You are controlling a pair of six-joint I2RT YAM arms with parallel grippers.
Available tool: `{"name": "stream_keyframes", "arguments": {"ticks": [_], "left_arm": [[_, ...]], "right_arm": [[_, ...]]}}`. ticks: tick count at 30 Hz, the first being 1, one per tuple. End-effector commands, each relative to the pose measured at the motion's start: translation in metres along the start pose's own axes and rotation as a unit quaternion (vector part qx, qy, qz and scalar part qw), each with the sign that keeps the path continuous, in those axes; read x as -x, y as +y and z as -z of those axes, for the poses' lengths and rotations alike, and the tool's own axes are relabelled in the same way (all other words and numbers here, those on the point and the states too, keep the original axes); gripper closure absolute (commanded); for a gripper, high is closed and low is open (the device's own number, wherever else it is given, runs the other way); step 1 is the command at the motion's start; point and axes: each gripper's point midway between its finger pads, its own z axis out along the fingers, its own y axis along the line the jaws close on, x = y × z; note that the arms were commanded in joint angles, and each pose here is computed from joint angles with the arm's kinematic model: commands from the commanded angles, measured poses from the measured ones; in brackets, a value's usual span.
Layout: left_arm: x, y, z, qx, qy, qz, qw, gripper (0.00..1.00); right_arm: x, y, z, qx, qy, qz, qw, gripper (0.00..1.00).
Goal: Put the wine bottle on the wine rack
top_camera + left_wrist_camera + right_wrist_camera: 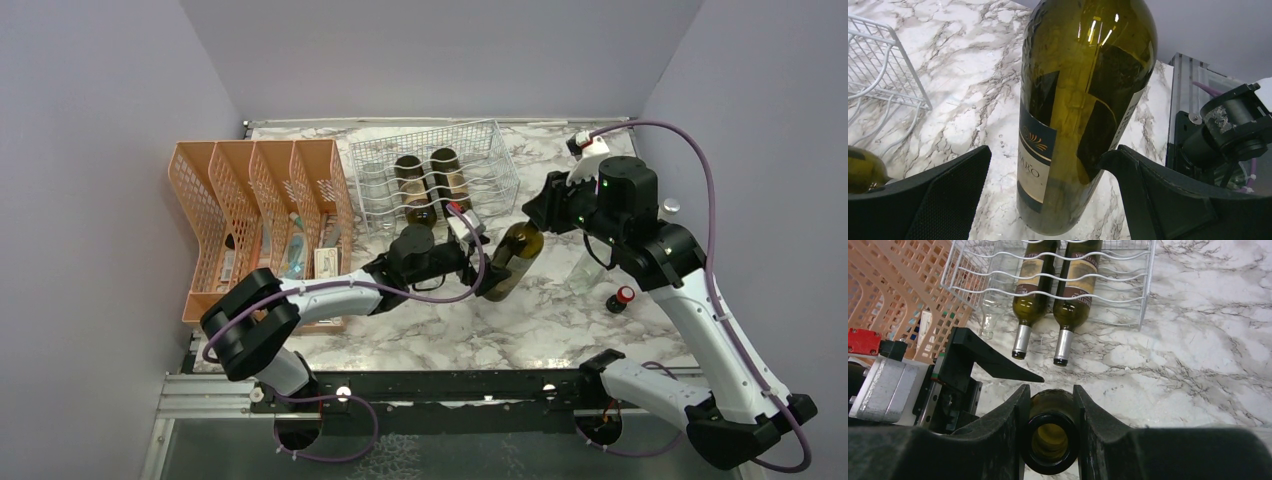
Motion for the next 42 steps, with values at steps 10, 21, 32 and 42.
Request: {"name": "stream_keyframes", "arguments": {"ticks": [10,21,32,42], "left_arm": [[0.001,-0.024,-0.007,-0.054,-0.049,-0.023,0.997,0.01],[0.005,-0.037,-0.017,-0.076,-0.057,-0.006,0.995,0.01],[0.009,-0.023,-0.026,-0.039,-0.064,0.007,0.997,0.01],[0.023,-0.030,-0.017,-0.067,-0.082,-0.120,0.987,0.01]], "right_arm": [[0.064,0.030,0.031,0.060,-0.110,-0.047,0.991,0.99],[0.075,0.036,0.041,0.074,-0.140,-0.058,0.986,0.99],[0.066,0.058,0.053,0.148,-0.152,0.001,0.977,0.99],[0.056,0.092,0.079,0.257,-0.163,0.066,0.950,0.99]]}}
